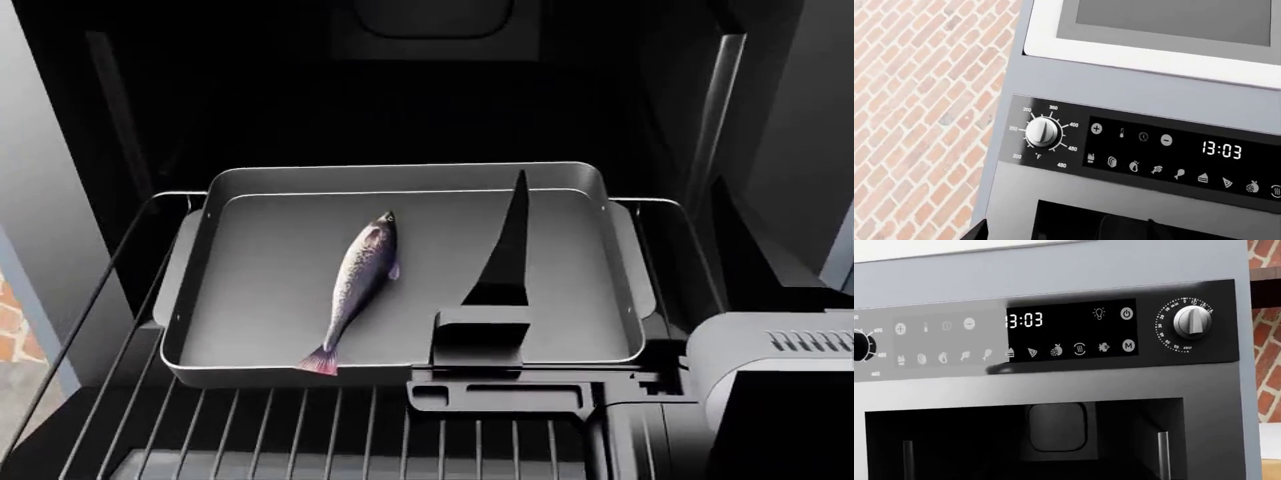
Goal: Pick the fish from the oven and place it on the plate on the counter.
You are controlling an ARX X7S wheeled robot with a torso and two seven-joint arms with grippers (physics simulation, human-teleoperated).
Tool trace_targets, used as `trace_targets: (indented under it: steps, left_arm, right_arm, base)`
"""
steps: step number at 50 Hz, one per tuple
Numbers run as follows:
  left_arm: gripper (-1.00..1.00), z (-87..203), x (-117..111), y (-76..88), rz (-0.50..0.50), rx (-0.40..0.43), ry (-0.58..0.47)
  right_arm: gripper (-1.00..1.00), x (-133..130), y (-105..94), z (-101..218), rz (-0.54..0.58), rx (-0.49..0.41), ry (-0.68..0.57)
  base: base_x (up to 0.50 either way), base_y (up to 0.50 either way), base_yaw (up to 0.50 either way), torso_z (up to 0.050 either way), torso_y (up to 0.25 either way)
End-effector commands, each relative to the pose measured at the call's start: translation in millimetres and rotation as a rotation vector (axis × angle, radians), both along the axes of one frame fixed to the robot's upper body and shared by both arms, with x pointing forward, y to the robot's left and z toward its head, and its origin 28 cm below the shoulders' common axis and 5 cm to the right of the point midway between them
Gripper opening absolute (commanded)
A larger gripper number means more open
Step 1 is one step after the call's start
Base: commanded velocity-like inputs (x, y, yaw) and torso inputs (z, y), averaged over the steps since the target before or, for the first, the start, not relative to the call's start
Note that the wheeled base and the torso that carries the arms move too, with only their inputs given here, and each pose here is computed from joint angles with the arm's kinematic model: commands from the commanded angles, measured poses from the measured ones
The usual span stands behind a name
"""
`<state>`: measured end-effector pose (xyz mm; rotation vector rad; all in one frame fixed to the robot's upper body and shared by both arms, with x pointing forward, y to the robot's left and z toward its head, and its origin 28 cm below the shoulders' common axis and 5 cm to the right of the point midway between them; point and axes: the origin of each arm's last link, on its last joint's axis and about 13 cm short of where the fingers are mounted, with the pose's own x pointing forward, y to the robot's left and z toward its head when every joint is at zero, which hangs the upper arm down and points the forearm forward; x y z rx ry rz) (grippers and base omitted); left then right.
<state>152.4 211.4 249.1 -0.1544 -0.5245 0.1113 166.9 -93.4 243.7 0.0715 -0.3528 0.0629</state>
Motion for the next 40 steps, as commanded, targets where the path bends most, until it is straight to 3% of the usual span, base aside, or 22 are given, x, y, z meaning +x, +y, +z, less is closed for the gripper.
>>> trace_targets:
  steps: [1, 6, 19, 40]
  left_arm:
    - [1.0, 1.1, -0.2, -0.2, -0.002, -0.002, -0.004]
    - [1.0, 1.6, -1.2, -0.9, -0.005, -0.005, -0.007]
    - [1.0, 0.5, -1.2, -1.8, -0.006, -0.007, -0.004]
    - [1.0, -1.7, -1.5, -2.0, -0.005, -0.012, 0.001]
  right_arm:
    - [1.0, 1.7, 1.0, 0.2, 0.011, 0.0, 0.02]
    - [1.0, -0.4, -0.1, 2.7, 0.012, 0.014, -0.008]
    - [1.0, 1.4, -0.5, 0.8, -0.016, -0.031, 0.005]
    - [1.0, 1.4, -1.0, 0.1, 0.006, -0.023, 0.011]
  base:
    - [0.47, 0.0, 0.0, 0.0, 0.0]
    - [0.47, 0.0, 0.0, 0.0, 0.0]
    - [0.0, 0.01, 0.0, 0.0, 0.001]
    - [0.0, 0.44, 0.0, 0.0, 0.0]
